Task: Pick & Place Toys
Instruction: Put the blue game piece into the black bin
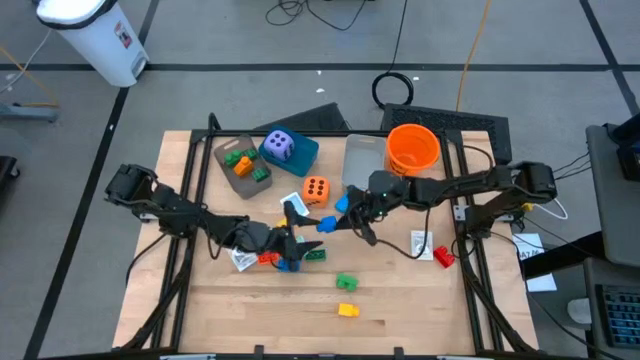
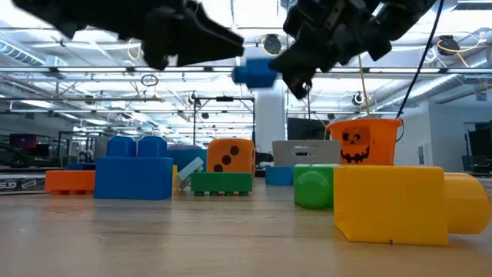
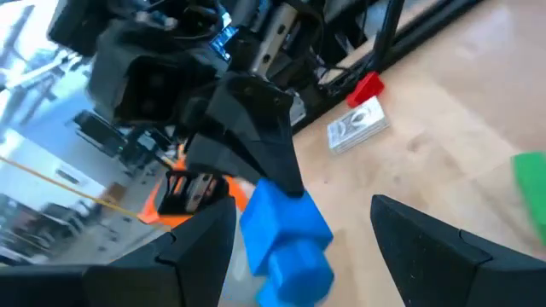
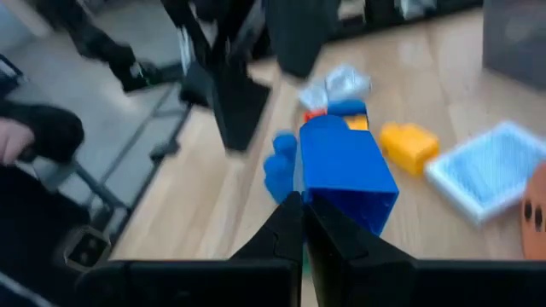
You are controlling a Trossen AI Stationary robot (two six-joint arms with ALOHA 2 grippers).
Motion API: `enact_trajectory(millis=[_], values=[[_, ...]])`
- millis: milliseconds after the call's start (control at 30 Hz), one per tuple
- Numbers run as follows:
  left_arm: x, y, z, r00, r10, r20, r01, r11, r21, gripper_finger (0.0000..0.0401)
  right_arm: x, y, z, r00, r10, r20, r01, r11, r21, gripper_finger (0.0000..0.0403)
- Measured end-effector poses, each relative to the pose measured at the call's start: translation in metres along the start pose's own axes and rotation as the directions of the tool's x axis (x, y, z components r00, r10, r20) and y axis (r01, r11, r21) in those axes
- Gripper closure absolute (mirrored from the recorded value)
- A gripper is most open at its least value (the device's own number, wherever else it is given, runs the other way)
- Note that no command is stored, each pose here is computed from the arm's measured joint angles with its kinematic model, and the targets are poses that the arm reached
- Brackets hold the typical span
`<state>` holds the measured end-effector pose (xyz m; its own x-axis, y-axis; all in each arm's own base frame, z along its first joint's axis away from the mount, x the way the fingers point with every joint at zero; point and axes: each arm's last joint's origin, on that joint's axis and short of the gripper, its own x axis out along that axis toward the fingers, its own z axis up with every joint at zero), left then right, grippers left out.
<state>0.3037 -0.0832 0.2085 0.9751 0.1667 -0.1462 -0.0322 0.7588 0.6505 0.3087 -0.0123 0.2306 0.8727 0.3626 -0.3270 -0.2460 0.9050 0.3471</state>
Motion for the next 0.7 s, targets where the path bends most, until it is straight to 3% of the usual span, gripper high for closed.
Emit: enact_trajectory(millis=[100, 267, 700], values=[[0.007, 0.007, 0.009, 0.999, -0.013, -0.036, 0.015, 0.998, 0.056, 0.0123, 0.000, 0.001, 0.004, 0.999, 0.013, 0.042, -0.013, 1.000, -0.008, 0.0403], [0.012, 0.016, 0.017, 0.998, 0.024, -0.050, -0.021, 0.998, 0.058, 0.0123, 0.000, 0.003, 0.009, 0.995, 0.038, 0.088, -0.036, 0.999, -0.021, 0.0403], [0.013, 0.019, 0.015, 0.993, 0.081, -0.088, -0.070, 0.990, 0.119, 0.0126, -0.002, 0.007, 0.020, 0.978, 0.107, 0.178, -0.101, 0.994, -0.047, 0.0403]])
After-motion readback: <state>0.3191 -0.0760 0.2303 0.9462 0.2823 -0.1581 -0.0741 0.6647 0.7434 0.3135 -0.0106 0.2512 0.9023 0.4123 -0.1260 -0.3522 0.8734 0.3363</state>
